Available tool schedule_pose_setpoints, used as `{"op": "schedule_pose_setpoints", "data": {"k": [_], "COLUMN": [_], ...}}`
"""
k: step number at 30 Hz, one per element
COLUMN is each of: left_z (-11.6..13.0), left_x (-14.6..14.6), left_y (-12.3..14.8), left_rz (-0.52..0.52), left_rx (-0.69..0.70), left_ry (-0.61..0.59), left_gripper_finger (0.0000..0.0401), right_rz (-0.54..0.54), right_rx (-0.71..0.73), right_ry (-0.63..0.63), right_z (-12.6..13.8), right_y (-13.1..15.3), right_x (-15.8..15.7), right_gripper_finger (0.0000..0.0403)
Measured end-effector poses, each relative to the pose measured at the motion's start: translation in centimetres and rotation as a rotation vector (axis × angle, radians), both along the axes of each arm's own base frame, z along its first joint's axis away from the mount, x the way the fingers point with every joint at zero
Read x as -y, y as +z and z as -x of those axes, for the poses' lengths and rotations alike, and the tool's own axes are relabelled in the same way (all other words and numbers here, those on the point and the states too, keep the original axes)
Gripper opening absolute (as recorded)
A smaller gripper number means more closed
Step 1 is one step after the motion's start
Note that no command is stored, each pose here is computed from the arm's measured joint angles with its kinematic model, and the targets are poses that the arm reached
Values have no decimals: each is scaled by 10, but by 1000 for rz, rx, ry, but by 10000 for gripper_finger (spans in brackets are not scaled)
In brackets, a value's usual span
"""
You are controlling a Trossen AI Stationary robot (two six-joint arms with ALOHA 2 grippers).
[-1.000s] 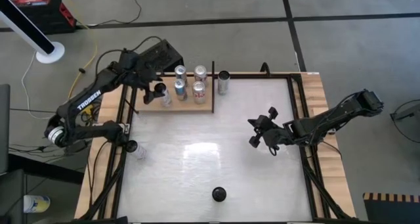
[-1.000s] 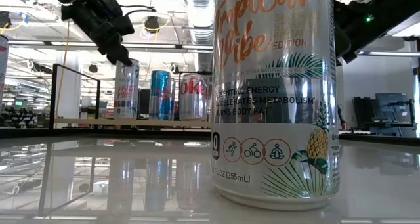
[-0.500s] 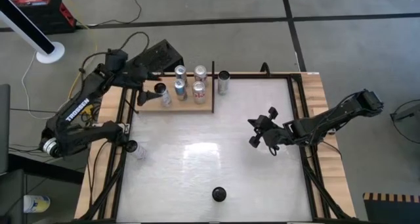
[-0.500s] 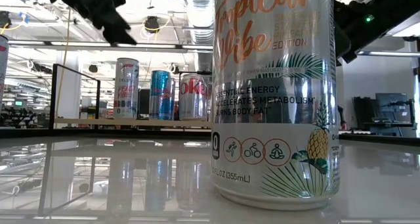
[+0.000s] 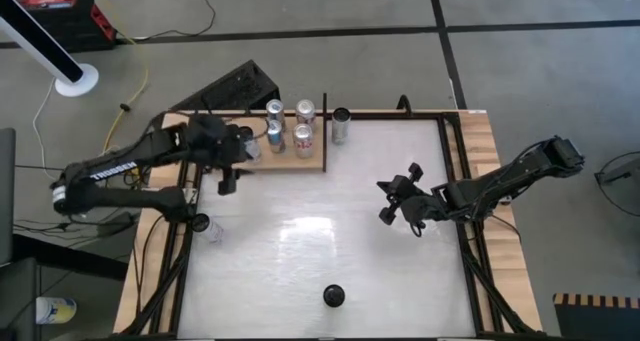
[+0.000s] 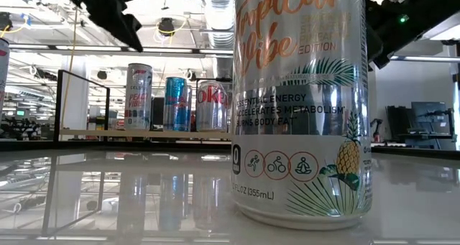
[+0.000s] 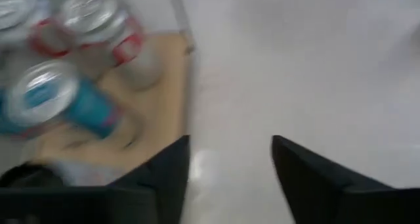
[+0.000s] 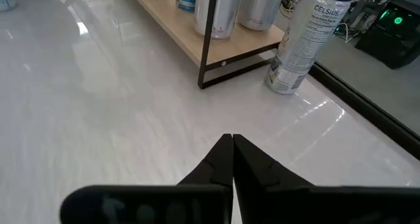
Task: Place canned beverage on shelf
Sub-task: Put the right white-pink soda can on the shelf
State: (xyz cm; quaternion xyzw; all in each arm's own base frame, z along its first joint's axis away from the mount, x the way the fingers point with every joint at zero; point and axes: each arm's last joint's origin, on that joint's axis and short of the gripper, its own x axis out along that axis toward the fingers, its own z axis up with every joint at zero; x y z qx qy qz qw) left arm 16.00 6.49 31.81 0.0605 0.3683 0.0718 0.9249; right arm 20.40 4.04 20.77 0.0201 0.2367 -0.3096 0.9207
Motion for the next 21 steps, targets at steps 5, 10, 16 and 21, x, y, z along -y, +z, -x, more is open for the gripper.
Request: {"op": "schedule_pose_setpoints", "data": {"k": [5, 10, 16, 21], "left_z": [-7, -15, -23, -27], "left_x": [9, 7, 2, -2], "left_y": [-6, -13, -24, -29], "left_rz": [-133, -158, -209, -262], "left_rx": [-108, -165, -269, -331], "left_ry": [66, 76, 121, 148], "left_gripper_finger": [65, 8, 0, 0], "right_rz": [0, 0, 0, 0], "right_rx": [0, 0, 0, 0], "right_ry": [0, 0, 0, 0], "right_z": [0, 0, 0, 0], "right_y": [0, 0, 0, 0], "right_x": [0, 0, 0, 0], "right_gripper_finger": [31, 28, 30, 30]}}
